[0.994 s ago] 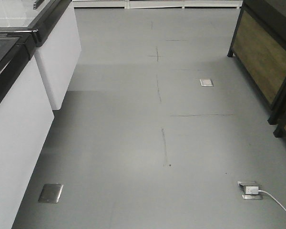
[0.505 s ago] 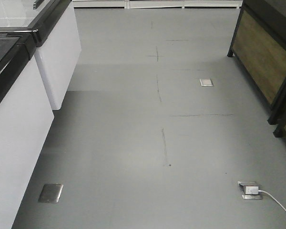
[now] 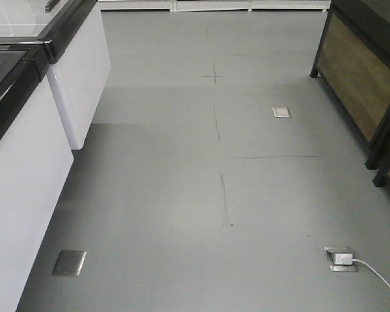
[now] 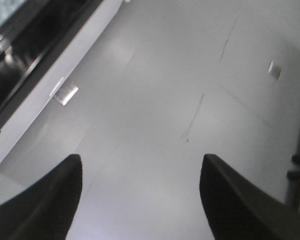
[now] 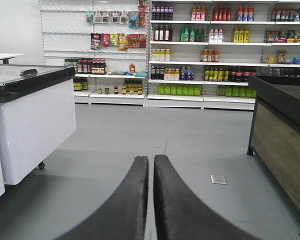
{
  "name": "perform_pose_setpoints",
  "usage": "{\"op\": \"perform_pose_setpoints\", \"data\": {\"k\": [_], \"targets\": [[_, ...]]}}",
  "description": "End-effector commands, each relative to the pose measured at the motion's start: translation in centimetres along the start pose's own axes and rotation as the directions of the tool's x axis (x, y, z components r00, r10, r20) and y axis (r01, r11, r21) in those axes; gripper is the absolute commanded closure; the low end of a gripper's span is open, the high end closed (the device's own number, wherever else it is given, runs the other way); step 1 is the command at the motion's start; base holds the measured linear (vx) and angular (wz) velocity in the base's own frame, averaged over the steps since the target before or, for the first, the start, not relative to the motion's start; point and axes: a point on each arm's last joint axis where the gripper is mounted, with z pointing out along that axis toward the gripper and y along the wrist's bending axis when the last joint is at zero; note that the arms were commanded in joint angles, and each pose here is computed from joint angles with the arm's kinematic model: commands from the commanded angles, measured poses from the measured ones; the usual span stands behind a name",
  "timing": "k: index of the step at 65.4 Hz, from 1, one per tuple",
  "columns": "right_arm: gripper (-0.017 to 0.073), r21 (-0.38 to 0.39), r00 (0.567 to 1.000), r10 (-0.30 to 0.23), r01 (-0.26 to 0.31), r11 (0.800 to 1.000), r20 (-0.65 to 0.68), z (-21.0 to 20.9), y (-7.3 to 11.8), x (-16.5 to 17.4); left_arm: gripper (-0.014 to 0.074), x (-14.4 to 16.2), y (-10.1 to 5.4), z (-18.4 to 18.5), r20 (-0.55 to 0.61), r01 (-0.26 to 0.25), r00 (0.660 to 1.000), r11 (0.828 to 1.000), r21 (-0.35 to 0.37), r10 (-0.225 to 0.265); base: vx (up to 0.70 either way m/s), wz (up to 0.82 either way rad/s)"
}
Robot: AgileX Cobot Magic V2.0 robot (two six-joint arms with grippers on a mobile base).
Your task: Left arm holds basket, right arm returns cookies
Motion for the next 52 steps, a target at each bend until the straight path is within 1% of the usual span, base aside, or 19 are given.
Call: {"op": "perform_pose_setpoints", "data": {"k": [1, 4, 6, 7, 8, 12, 16, 23, 24, 27, 29, 30, 32, 33, 36, 40, 43, 46, 52], "targets": [[0.0565, -0.002, 0.998, -0.005, 0.005, 1.0, 0.064, -0.1, 0.0, -0.1, 0.0123, -2.4, 1.2, -2.6, 0.119, 0.102, 0.986, 0.991, 0.09, -0.113, 0.0, 0.0], [0.0565, -0.002, 0.998, -0.005, 0.005, 1.0, 0.064, -0.1, 0.0, -0.1, 0.0123, -3.0, 2.0, -3.1, 0.137, 0.161, 0.974, 0.977, 0.139, -0.18, 0.0, 0.0], [0.0565, -0.002, 0.998, -0.005, 0.005, 1.0, 0.064, -0.1, 0.0, -0.1, 0.0123, -3.5, 2.8, -3.4, 0.152, 0.182, 0.967, 0.972, 0.15, -0.204, 0.0, 0.0], [0.0565, -0.002, 0.998, -0.005, 0.005, 1.0, 0.064, -0.1, 0.0, -0.1, 0.0123, -3.8, 3.1, -3.6, 0.157, 0.205, 0.959, 0.961, 0.185, -0.235, 0.0, 0.0], [0.0565, -0.002, 0.998, -0.005, 0.005, 1.0, 0.064, -0.1, 0.0, -0.1, 0.0123, -4.0, 3.6, -3.6, 0.162, 0.212, 0.956, 0.959, 0.187, -0.243, 0.0, 0.0], [0.0565, -0.002, 0.998, -0.005, 0.005, 1.0, 0.064, -0.1, 0.0, -0.1, 0.0123, -4.9, 4.7, -4.1, 0.174, 0.258, 0.935, 0.93, 0.263, -0.309, 0.0, 0.0], [0.0565, -0.002, 0.998, -0.005, 0.005, 1.0, 0.064, -0.1, 0.0, -0.1, 0.0123, -5.6, 5.9, -4.3, 0.189, 0.28, 0.92, 0.913, 0.296, -0.343, 0.0, 0.0], [0.0565, -0.002, 0.998, -0.005, 0.005, 1.0, 0.064, -0.1, 0.0, -0.1, 0.0121, -7.0, 7.8, -4.2, 0.211, 0.353, 0.866, 0.854, 0.382, -0.453, 0.0, 0.0], [0.0565, -0.002, 0.998, -0.005, 0.005, 1.0, 0.064, -0.1, 0.0, -0.1, 0.0121, -7.3, 7.9, -4.2, 0.214, 0.361, 0.856, 0.841, 0.404, -0.47, 0.0, 0.0], [0.0565, -0.002, 0.998, -0.005, 0.005, 1.0, 0.064, -0.1, 0.0, -0.1, 0.0121, -7.9, 8.5, -4.1, 0.214, 0.375, 0.835, 0.809, 0.452, -0.507, 0.0, 0.0], [0.0565, -0.002, 0.998, -0.005, 0.005, 1.0, 0.064, -0.1, 0.0, -0.1, 0.0121, -8.2, 8.9, -3.9, 0.218, 0.376, 0.828, 0.8, 0.468, -0.517, 0.0, 0.0], [0.0565, -0.002, 0.998, -0.005, 0.005, 1.0, 0.064, -0.1, 0.0, -0.1, 0.012, -8.5, 9.1, -3.8, 0.217, 0.378, 0.818, 0.782, 0.495, -0.533, 0.0, 0.0], [0.0565, -0.002, 0.998, -0.005, 0.005, 1.0, 0.064, -0.1, 0.0, -0.1, 0.0116, -8.8, 9.6, -3.6, 0.218, 0.378, 0.813, 0.773, 0.51, -0.541, 0.0, 0.0], [0.0565, -0.002, 0.998, -0.005, 0.005, 1.0, 0.064, -0.1, 0.0, -0.1, 0.0113, -9.0, 9.8, -3.5, 0.215, 0.381, 0.804, 0.759, 0.528, -0.554, 0.0, 0.0], [0.0565, -0.002, 0.998, -0.005, 0.005, 1.0, 0.064, -0.1, 0.0, -0.1, 0.0099, -9.6, 10.3, -3.2, 0.212, 0.381, 0.79, 0.731, 0.566, -0.576, 0.0, 0.0], [0.0565, -0.002, 0.998, -0.005, 0.005, 1.0, 0.064, -0.1, 0.0, -0.1, 0.0076, -10.1, 11.2, -2.6, 0.213, 0.377, 0.779, 0.712, 0.593, -0.59, 0.0, 0.0], [0.0565, -0.002, 0.998, -0.005, 0.005, 1.0, 0.064, -0.1, 0.0, -0.1, 0.0053, -10.5, 11.8, -2.1, 0.203, 0.389, 0.762, 0.686, 0.615, -0.615, 0.0, 0.0], [0.0565, -0.002, 0.998, -0.005, 0.005, 1.0, 0.064, -0.1, 0.0, -0.1, 0.0032, -10.8, 12.4, -1.7, 0.199, 0.396, 0.75, 0.67, 0.628, -0.63, 0.0, 0.0], [0.0565, -0.002, 0.998, -0.005, 0.005, 1.0, 0.064, -0.1, 0.0, -0.1, 0.0004, -11.5, 13.4, -0.6, 0.203, 0.392, 0.736, 0.65, 0.651, -0.646, 0.0, 0.0]]}}
